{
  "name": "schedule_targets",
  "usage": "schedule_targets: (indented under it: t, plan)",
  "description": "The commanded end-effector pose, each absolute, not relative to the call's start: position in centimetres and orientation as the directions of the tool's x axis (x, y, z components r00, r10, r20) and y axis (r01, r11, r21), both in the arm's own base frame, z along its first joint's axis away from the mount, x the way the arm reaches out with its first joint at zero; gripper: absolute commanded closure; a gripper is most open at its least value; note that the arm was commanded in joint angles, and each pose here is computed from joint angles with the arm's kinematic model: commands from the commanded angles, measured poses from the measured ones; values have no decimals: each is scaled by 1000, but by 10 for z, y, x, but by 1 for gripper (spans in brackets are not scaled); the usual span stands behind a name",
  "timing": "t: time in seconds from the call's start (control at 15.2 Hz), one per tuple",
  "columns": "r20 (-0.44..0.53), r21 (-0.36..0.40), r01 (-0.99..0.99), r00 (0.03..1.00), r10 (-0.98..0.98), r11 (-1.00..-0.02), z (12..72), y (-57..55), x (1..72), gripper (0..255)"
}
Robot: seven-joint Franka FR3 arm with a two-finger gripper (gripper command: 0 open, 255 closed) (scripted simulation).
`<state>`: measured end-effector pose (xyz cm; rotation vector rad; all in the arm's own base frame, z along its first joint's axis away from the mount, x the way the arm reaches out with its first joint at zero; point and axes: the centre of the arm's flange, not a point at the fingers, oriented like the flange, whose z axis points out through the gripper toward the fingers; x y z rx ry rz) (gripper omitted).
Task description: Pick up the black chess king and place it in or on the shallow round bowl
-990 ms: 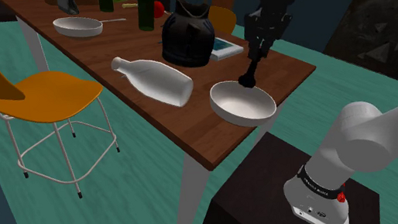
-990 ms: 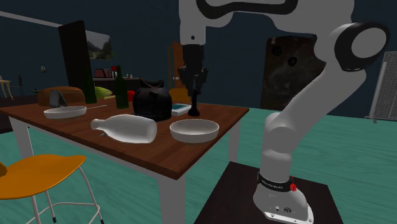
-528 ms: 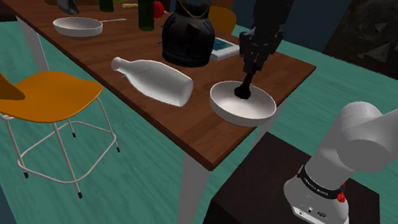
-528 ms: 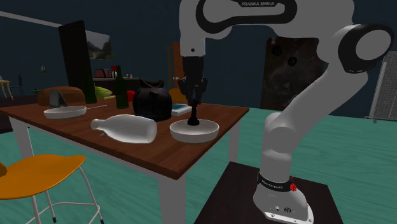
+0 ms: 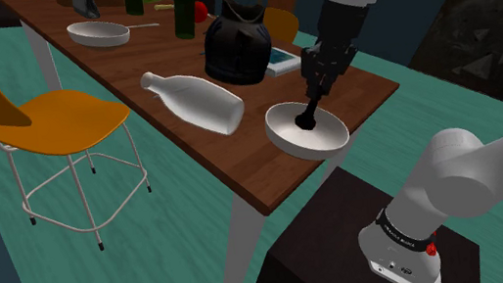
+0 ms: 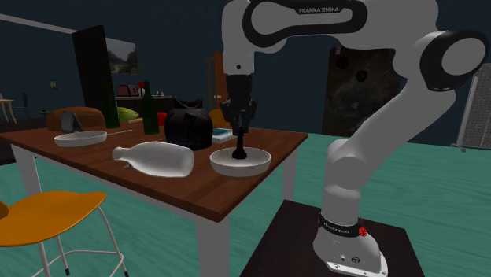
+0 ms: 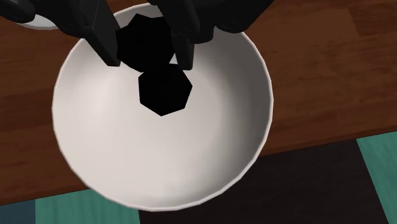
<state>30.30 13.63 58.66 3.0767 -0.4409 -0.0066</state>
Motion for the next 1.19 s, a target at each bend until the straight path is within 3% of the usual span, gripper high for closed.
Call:
schedule_targets:
  t: [0.0, 0.07, 0.4, 0.66, 1.12]
  plan:
    - [1, 34, -281, 960, -281, -959, 587, 136, 303, 255]
    - [1, 34, -281, 960, -281, -959, 587, 136, 303, 0]
    - [1, 34, -281, 960, -281, -959, 587, 136, 303, 0]
    - [1, 34, -281, 960, -281, -959, 637, 138, 303, 0]
    - [1, 34, -281, 960, -281, -959, 637, 138, 303, 0]
